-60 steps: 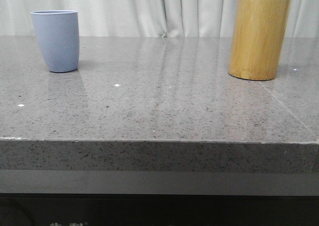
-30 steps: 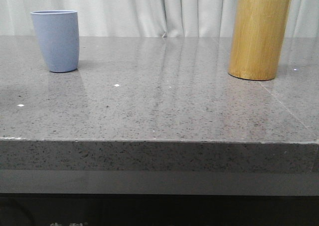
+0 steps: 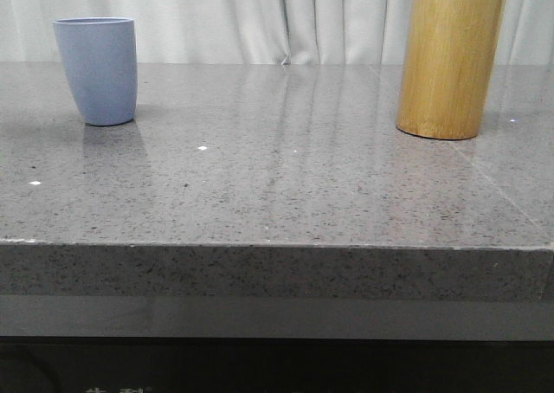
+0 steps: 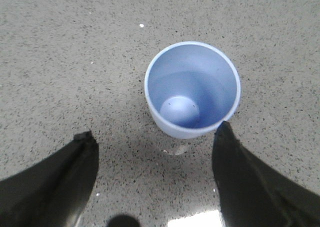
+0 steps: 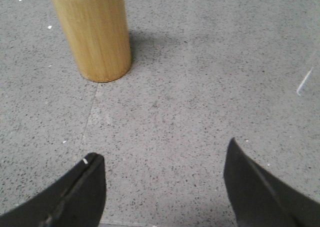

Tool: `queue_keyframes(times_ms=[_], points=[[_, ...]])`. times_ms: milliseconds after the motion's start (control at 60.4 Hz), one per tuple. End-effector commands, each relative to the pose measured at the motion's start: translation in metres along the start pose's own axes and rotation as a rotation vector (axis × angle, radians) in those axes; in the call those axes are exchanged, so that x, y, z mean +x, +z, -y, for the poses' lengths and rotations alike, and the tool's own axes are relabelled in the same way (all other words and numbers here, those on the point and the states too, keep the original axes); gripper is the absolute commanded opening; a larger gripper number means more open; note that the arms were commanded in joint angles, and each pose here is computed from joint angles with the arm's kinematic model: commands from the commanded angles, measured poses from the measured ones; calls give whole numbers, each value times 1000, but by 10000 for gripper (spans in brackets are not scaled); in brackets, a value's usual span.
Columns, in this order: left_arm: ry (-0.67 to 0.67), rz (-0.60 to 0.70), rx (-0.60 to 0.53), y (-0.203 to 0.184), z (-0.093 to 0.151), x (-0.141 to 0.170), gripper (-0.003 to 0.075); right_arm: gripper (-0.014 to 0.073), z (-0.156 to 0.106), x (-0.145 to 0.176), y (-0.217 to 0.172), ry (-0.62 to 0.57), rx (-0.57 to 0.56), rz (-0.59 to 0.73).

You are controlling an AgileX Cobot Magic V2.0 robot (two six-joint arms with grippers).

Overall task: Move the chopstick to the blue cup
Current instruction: 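Lower the left gripper into the light blue cup and grasp it, then carry the blue cup with the left gripper toward the bamboo holder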

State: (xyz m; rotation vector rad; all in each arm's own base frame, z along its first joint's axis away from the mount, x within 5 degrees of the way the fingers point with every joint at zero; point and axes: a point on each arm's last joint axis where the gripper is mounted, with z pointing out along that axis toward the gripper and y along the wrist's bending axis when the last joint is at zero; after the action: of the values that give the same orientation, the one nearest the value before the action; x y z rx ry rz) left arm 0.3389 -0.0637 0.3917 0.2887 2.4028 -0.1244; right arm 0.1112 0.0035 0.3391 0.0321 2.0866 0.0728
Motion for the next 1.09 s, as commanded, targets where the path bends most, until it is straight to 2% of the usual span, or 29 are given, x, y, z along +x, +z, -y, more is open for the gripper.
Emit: queue_keyframes(times_ms=[0,480,613,778,977,1076], points=[[7,73,5,-10,2,-20,482,517,-2,-14,-4,-19,-15,86],[11,-32,7,51,-2,-45,482,517,-2,-14,-4,-18,-16,86],[10,-57,8,63,-3,-46,449,517,-2,-14,-4,-18,-16,86],[11,-50,8,65,-3,-49,338,517,-2,-14,-4,-18,-16,85],[9,-60,7,65,-4,-48,130,517,-2,-14,-4,-18,-16,85],[9,-62,8,65,-4,-48,53,517,-2,-14,-4,-18,-16,85]])
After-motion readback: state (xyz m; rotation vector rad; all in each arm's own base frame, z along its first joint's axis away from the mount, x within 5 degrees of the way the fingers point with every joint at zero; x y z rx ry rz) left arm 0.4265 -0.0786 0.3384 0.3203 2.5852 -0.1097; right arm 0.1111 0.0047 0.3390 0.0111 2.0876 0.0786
